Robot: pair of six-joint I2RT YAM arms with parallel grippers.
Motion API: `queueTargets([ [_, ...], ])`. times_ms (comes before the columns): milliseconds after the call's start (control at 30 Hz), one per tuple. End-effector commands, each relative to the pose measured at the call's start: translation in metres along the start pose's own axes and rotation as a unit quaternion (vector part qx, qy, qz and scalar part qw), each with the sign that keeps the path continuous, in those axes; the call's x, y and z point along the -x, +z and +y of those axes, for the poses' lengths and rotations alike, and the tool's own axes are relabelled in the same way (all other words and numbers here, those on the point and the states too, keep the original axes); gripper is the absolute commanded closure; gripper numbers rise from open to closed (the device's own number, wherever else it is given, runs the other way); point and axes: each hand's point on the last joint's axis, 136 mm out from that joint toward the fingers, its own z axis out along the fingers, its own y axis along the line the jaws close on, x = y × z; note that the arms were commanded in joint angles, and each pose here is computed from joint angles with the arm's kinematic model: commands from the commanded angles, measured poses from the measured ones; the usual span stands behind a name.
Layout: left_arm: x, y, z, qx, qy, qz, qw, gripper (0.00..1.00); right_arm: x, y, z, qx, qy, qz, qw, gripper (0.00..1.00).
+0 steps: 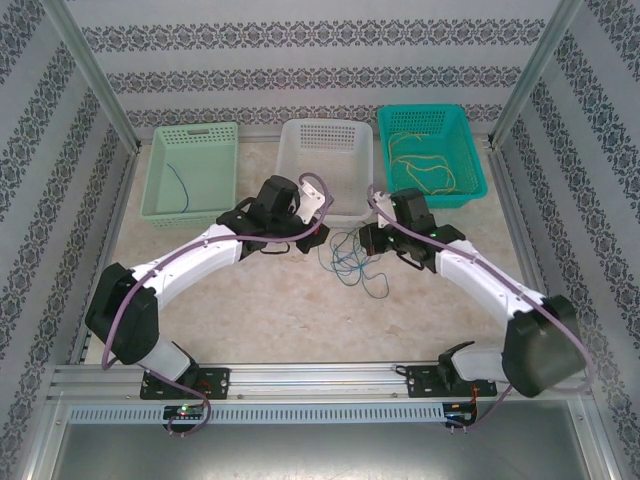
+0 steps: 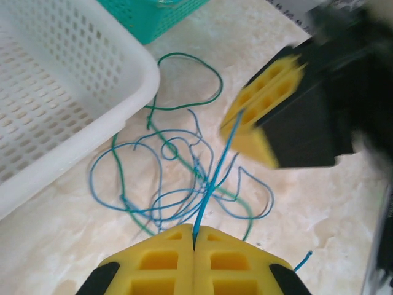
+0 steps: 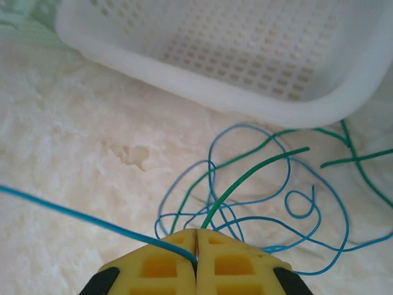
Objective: Untangle the cables
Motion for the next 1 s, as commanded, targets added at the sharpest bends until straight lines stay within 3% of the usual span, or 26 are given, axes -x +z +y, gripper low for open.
queueTargets([
  [0,-0.029,-0.019,0.035,0.089,0.008,0.060,0.994,1.00,-0.017,-0.022,-0.049,-0.124,0.020,0.018,0.992,0.95],
  [300,-0.050,-0.042,0.074,0.206,0.040,0.119,0.970,1.00,-0.027,-0.048,-0.092,-0.271,-0.001,0.101,0.957,0.96],
  [500,-0.053,-0.060,0.093,0.274,0.045,0.126,0.952,1.00,-0.002,-0.070,-0.099,-0.349,-0.039,0.070,0.934,0.95],
  [667,-0.052,-0.073,0.103,0.318,0.046,0.118,0.940,1.00,0.031,-0.101,-0.092,-0.439,-0.103,0.016,0.893,0.92],
  [733,-0.055,-0.076,0.107,0.330,0.050,0.124,0.934,1.00,0.037,-0.105,-0.090,-0.447,-0.119,0.010,0.887,0.90],
  [800,-0.056,-0.075,0.106,0.325,0.050,0.124,0.936,1.00,0.039,-0.102,-0.084,-0.430,-0.120,0.006,0.895,0.90],
  [967,-0.042,-0.063,0.086,0.266,0.028,0.066,0.961,1.00,0.039,-0.070,-0.034,-0.257,-0.090,-0.024,0.962,0.89],
])
